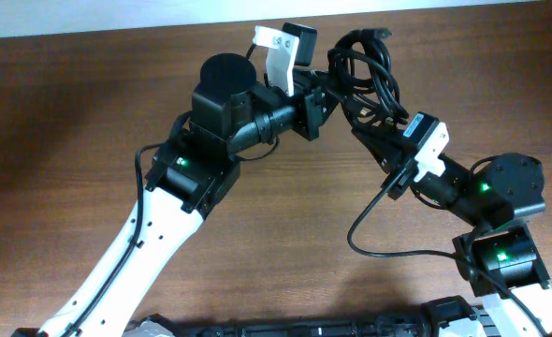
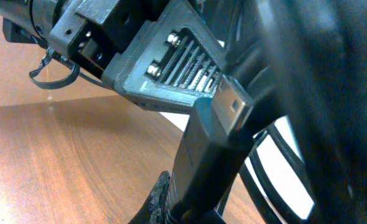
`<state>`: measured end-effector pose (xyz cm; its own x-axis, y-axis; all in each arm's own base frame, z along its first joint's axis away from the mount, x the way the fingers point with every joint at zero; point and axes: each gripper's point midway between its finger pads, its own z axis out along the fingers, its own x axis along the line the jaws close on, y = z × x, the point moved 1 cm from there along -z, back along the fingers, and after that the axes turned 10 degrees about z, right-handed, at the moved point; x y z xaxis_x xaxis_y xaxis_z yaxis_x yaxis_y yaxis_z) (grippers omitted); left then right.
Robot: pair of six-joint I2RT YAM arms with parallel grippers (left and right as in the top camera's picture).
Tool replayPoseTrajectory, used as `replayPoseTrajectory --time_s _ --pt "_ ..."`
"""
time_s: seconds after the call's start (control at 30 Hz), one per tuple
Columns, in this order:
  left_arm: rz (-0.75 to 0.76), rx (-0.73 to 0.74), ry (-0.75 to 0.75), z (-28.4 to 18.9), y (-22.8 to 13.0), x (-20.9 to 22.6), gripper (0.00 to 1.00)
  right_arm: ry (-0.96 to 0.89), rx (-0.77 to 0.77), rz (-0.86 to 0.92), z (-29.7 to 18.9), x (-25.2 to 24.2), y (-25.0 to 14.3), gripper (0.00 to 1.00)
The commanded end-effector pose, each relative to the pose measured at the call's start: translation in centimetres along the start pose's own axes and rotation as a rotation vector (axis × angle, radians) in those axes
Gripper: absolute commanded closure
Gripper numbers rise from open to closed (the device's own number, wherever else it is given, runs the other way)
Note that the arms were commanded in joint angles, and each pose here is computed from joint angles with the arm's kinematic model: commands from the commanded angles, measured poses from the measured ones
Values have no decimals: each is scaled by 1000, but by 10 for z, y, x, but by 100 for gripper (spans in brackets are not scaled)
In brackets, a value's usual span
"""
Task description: Untangle cables
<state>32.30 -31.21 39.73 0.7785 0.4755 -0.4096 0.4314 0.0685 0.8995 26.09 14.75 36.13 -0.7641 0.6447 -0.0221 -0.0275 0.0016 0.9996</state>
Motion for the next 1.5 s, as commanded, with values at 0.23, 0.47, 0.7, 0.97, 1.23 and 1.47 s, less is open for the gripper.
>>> replayPoseTrajectory --time_s 0.23,0.47,0.7,0.97,1.23,1.47 --pt "-221 -111 65 -11 26 3 100 65 41 45 -1 12 -8 96" --pt "-224 -134 117 -12 28 12 100 60 57 60 -1 12 -12 91" --pt "-235 -156 188 -19 32 33 100 -30 115 104 -2 -2 -27 41" --pt "-241 -144 210 -21 29 40 100 66 82 84 -2 13 -18 1" --pt "-193 -84 199 -20 17 38 100 132 -13 -5 -2 23 6 1" --pt "-151 -63 164 -18 15 31 100 30 -27 -17 -1 7 10 1"
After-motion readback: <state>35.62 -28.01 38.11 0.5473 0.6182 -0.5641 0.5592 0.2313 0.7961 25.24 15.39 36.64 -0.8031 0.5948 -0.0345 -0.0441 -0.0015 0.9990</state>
